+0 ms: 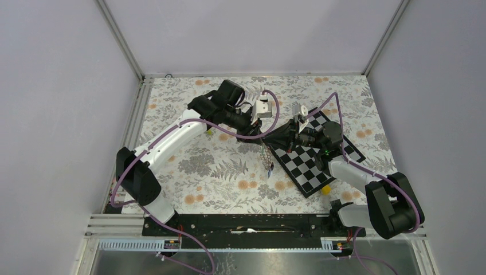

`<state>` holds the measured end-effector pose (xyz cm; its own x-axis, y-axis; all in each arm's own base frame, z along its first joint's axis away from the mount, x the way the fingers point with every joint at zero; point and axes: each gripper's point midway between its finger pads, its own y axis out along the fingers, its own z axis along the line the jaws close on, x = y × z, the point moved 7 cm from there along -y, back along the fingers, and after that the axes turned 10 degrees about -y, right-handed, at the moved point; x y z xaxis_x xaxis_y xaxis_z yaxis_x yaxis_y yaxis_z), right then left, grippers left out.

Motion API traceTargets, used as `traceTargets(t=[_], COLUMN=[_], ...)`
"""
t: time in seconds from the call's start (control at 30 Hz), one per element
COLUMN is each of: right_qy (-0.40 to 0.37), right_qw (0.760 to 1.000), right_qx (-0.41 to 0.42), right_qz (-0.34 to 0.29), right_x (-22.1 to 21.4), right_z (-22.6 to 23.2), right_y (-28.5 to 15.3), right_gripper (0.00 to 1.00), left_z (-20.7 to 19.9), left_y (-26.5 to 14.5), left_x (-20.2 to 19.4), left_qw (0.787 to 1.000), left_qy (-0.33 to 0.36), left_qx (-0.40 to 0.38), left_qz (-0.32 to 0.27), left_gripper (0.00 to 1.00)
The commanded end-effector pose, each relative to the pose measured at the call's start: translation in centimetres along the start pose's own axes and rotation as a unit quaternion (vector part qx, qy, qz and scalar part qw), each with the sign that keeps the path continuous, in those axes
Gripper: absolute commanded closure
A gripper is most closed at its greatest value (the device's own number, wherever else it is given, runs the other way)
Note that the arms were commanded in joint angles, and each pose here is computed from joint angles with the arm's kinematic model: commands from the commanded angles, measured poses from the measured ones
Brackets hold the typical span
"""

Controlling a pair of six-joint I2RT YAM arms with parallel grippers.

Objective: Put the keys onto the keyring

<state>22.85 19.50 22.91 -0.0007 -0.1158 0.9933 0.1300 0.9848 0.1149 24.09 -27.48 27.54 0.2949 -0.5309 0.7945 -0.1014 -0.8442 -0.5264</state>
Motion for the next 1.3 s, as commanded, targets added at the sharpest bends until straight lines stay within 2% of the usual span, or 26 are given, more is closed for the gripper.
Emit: traceTargets(t=[0.0,0.2,0.3,0.5,0.73,0.87,1.07,1.27], right_qy=[-0.066,-0.066,-0.068,-0.076,-0.092,-0.095,-0.087,-0.075], right_qw=[0.997,0.997,0.997,0.997,0.996,0.995,0.996,0.997], right_qx=[0.01,0.01,0.009,0.003,0.001,0.002,0.011,0.025], right_qz=[-0.031,-0.031,-0.032,-0.029,-0.012,-0.009,-0.004,0.002], right_x=[2.8,2.9,2.9,2.6,1.5,1.3,1.0,0.3], right_z=[0.0,0.0,0.0,-0.2,-0.5,-0.6,-0.5,-0.1], right_y=[0.3,0.3,0.3,0.2,0.1,0.0,0.1,0.5], right_gripper=[1.0,1.0,1.0,0.99,0.73,0.66,0.62,0.61], left_z=[0.0,0.1,0.0,0.0,-0.2,-0.5,-0.9,-1.6], left_y=[0.3,0.4,0.3,-0.5,-1.1,-1.5,-1.1,-0.4], left_x=[0.3,0.2,0.2,0.1,-0.3,0.1,1.1,1.9], left_qw=[1.0,1.0,1.0,0.999,0.989,0.982,0.974,0.974], left_qy=[0.012,0.011,0.013,0.025,0.044,0.053,0.066,0.076], left_qx=[-0.012,-0.012,-0.01,0.018,0.09,0.118,0.144,0.142], left_qz=[-0.009,-0.008,-0.008,0.01,0.108,0.135,0.161,0.16], left_gripper=[0.8,0.89,1.0,1.0,1.0,1.0,1.0,1.0])
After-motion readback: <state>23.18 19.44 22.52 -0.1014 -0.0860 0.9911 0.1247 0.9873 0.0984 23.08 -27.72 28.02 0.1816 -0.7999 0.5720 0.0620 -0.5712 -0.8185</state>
